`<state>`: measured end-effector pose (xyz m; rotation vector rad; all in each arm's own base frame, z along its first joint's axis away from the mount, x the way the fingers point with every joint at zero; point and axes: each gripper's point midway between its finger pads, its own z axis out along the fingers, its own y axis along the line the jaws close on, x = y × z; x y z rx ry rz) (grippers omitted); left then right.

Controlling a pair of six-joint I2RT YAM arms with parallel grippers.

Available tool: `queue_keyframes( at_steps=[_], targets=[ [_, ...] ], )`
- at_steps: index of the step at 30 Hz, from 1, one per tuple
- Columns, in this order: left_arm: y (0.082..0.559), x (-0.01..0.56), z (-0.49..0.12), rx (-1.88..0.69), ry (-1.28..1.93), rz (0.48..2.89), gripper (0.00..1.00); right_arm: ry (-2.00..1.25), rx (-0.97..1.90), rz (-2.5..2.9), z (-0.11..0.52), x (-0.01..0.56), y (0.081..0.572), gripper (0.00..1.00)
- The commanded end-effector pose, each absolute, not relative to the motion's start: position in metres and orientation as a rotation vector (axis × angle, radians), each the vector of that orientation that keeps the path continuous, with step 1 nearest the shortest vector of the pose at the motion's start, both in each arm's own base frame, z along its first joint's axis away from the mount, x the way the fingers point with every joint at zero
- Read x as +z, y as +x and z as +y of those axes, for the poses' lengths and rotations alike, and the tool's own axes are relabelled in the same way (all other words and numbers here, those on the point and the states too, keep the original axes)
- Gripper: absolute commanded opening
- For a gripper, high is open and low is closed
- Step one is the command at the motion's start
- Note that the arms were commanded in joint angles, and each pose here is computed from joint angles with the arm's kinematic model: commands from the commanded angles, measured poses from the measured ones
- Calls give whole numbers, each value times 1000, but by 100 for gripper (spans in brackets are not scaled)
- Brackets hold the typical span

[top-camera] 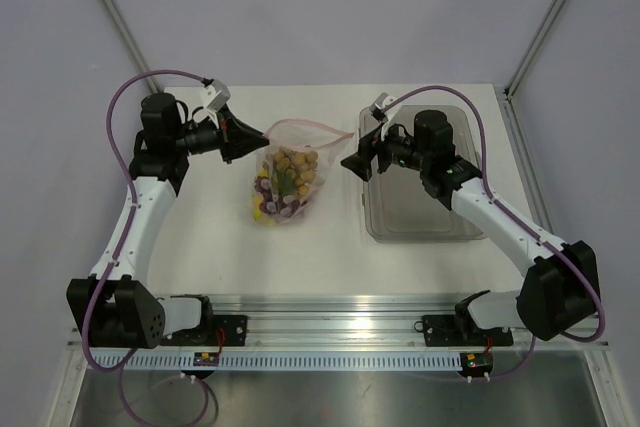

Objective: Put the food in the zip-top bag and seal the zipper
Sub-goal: Adjust the zipper food storage bag at the center of the board.

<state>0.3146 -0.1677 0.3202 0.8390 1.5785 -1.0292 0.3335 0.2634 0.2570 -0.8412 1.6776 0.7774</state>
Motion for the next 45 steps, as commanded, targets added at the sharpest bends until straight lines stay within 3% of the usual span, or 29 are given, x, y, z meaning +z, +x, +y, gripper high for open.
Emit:
queue_keyframes(
  at_steps=[1, 20, 24, 28, 29, 32, 40, 43, 45],
  targets=[
    [304, 359, -169, -955, 930, 1428, 0, -833, 759, 1556, 264, 271, 359, 84],
    [297, 359, -171, -977, 958, 1418, 0, -1018, 1092, 1423, 278, 264, 367, 81],
    [297, 360, -171, -972, 957, 1415, 0, -1037, 1150, 1431, 280, 263, 362, 71],
    [298, 360, -171, -973, 954, 1417, 0, -1020, 1151, 1442, 280, 262, 361, 41],
    [298, 360, -171, -974, 953, 1419, 0, -1013, 1148, 1447, 279, 261, 362, 26],
    [298, 360, -171, -971, 952, 1420, 0, -999, 1119, 1450, 278, 265, 365, 0],
    [320, 400, -161, -816, 913, 1387, 0, -919, 978, 1277, 274, 350, 385, 0],
    [315, 434, -154, -770, 904, 1338, 0, -944, 948, 1179, 272, 391, 371, 0],
    [313, 442, -146, -751, 877, 1322, 0, -949, 928, 1169, 269, 389, 366, 0]
  ],
)
